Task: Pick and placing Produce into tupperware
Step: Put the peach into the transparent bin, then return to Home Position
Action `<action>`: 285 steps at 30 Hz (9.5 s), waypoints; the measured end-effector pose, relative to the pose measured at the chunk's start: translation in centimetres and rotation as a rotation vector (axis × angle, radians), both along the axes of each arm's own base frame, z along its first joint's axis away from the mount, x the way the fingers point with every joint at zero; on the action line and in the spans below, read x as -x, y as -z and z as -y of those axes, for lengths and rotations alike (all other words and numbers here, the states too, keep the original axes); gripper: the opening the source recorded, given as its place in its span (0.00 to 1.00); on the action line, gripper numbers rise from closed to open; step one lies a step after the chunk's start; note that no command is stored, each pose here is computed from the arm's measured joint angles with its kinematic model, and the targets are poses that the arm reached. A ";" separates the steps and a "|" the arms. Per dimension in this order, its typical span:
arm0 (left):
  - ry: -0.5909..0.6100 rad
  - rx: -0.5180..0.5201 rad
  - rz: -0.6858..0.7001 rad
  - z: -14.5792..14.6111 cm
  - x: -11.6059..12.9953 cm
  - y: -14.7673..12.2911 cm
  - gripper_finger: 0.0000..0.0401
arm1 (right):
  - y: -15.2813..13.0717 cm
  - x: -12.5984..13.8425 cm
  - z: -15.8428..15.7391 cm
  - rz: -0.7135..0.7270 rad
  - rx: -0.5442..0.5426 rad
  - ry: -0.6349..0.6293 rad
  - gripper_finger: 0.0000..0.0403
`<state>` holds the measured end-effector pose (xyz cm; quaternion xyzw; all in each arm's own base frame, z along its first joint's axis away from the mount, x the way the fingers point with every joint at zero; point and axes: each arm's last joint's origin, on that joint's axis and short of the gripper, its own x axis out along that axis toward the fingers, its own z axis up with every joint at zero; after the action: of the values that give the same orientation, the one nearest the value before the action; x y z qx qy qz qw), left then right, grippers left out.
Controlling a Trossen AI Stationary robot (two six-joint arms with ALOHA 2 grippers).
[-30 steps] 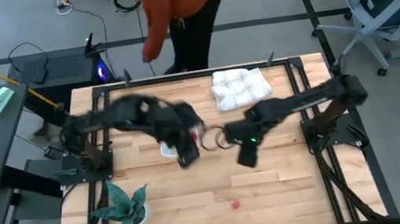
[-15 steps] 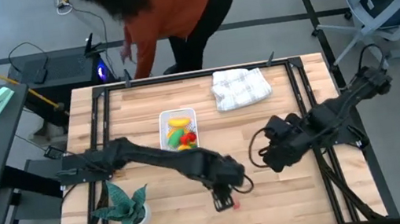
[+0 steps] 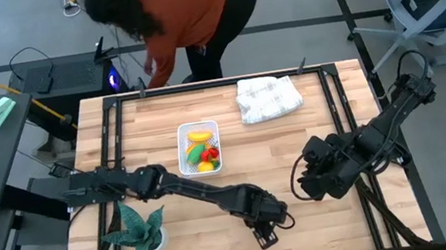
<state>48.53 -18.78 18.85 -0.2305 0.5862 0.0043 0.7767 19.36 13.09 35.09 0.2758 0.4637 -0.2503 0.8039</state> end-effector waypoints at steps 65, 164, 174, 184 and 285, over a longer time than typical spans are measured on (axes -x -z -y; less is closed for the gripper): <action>-0.149 -0.490 -0.119 -10.9 7.6 -13.4 0.06 | 1.3 0.0 -0.1 0.005 0.062 0.023 0.31; -0.552 -0.275 1.034 -19.5 49.2 -30.1 0.47 | 1.6 15.2 12.5 0.834 0.247 -0.097 0.31; -0.437 -0.152 1.322 -19.2 45.1 -19.7 0.48 | 7.8 13.5 10.9 0.988 0.152 -0.114 0.31; -0.365 0.011 1.581 -19.1 40.1 -10.3 0.47 | 10.2 11.9 9.0 1.159 -0.004 -0.281 0.31; -0.326 0.014 1.306 -19.0 37.5 0.7 0.47 | 18.9 10.4 7.9 0.999 0.071 -0.295 0.31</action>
<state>11.02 0.18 18.17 -0.2763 -0.0460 -0.0229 0.9597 8.93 5.19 16.15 0.2660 0.0488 0.0125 0.9626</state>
